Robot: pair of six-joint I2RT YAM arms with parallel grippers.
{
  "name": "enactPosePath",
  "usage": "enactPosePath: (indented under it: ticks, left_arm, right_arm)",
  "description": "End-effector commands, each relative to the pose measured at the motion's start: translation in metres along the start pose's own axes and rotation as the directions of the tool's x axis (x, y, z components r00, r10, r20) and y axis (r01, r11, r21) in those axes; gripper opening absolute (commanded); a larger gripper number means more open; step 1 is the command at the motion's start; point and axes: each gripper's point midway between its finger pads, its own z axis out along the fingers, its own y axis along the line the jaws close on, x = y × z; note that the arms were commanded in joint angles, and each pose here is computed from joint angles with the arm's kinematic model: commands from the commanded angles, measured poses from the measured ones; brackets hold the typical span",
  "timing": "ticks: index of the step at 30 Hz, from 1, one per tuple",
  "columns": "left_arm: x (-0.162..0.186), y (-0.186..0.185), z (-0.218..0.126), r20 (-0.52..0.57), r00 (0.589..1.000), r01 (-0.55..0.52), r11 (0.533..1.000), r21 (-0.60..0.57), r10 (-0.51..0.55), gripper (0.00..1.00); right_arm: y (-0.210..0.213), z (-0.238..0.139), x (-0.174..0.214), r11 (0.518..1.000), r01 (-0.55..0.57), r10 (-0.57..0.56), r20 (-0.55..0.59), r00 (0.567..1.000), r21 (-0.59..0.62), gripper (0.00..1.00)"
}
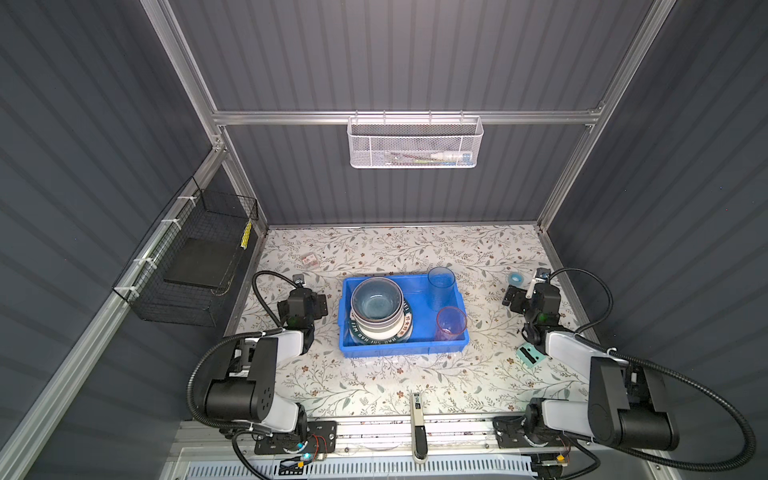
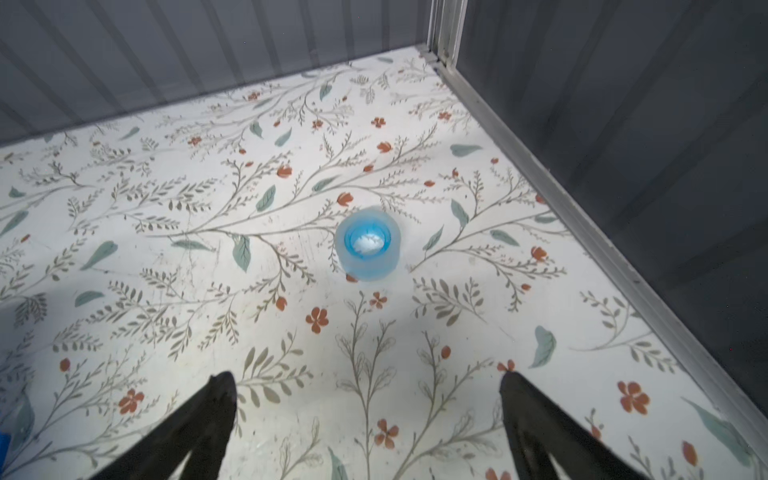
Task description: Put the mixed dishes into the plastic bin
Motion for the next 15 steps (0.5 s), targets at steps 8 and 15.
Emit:
enactPosePath:
  ticks: [8, 15]
  left_arm:
    - [-0.023, -0.015, 0.016, 0.193, 0.981, 0.008, 0.996, 0.093, -0.026, 1.0]
    - [-0.019, -0.015, 0.026, 0.16, 0.987, 0.013, 0.997, 0.078, -0.025, 1.0]
  right_arm:
    - [0.022, -0.003, -0.015, 0.989, 0.04, -0.004, 0.244, 0.97, -0.144, 0.99]
    - [0.023, 0.001, -0.013, 0.989, 0.044, -0.012, 0.216, 0.976, -0.144, 0.99]
